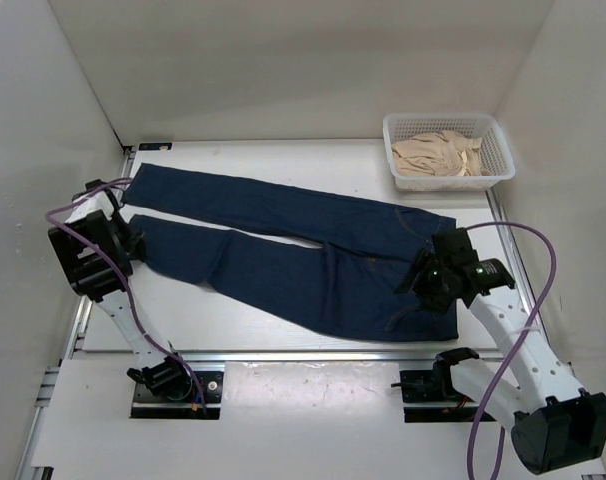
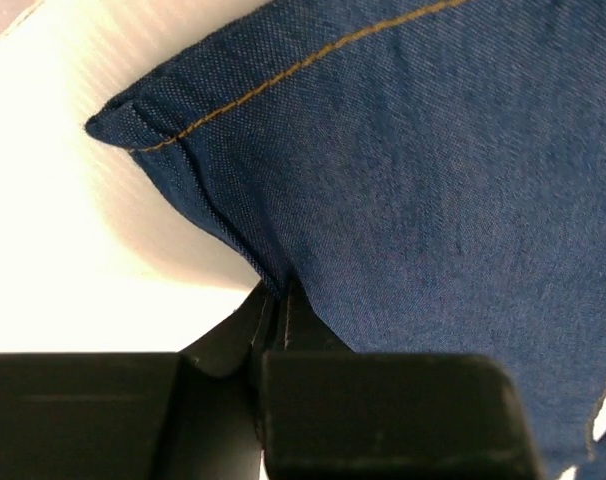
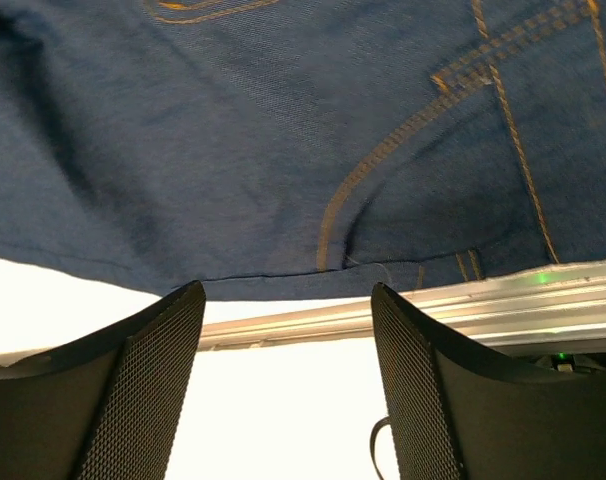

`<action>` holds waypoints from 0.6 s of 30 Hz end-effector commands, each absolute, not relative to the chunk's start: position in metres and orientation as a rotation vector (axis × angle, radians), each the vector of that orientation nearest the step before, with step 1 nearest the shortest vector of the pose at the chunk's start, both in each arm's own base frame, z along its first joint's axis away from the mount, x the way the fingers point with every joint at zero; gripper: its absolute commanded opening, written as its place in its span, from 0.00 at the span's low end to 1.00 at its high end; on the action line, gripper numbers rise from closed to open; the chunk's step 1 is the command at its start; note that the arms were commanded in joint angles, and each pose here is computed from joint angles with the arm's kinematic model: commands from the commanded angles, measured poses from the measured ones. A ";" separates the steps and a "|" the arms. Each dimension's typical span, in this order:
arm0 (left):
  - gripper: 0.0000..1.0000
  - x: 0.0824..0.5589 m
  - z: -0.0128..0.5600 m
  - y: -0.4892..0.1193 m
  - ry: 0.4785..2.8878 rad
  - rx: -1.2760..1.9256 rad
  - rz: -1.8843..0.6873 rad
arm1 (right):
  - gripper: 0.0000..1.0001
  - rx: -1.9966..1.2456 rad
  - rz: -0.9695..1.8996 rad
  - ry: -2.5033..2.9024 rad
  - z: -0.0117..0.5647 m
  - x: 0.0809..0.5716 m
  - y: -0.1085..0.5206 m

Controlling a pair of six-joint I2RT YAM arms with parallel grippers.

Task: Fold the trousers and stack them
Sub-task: Fold the trousers

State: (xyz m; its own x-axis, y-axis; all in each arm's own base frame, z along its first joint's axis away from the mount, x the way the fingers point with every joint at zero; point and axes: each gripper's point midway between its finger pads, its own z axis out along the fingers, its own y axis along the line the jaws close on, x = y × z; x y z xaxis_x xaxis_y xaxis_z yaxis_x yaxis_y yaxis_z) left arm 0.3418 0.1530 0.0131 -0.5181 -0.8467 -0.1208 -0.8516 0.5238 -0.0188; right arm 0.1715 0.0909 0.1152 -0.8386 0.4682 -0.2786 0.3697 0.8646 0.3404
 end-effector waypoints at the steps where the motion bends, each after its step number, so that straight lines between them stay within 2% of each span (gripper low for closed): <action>1: 0.10 0.361 0.062 0.155 2.537 -1.322 0.123 | 0.72 0.748 0.346 2.627 0.109 0.169 0.082; 6: 0.10 0.360 0.113 0.149 2.437 -1.231 0.096 | 0.74 0.946 0.358 2.788 0.074 0.136 0.090; 12: 0.10 0.352 0.137 0.140 2.407 -1.192 0.055 | 0.66 1.168 0.331 2.695 0.054 0.125 0.083; 18: 0.10 0.349 0.145 0.133 2.414 -1.178 0.038 | 0.62 1.227 0.285 2.705 0.040 0.118 0.078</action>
State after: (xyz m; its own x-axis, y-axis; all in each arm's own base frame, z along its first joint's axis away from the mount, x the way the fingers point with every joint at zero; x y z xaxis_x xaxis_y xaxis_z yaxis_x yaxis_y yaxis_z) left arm 0.3536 0.1385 0.1353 -0.5243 -0.7507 -0.4018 -0.7679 0.6208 -0.1579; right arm 0.1198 0.0805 0.0471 -0.6925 0.7165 -0.0845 0.6765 0.6856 0.2689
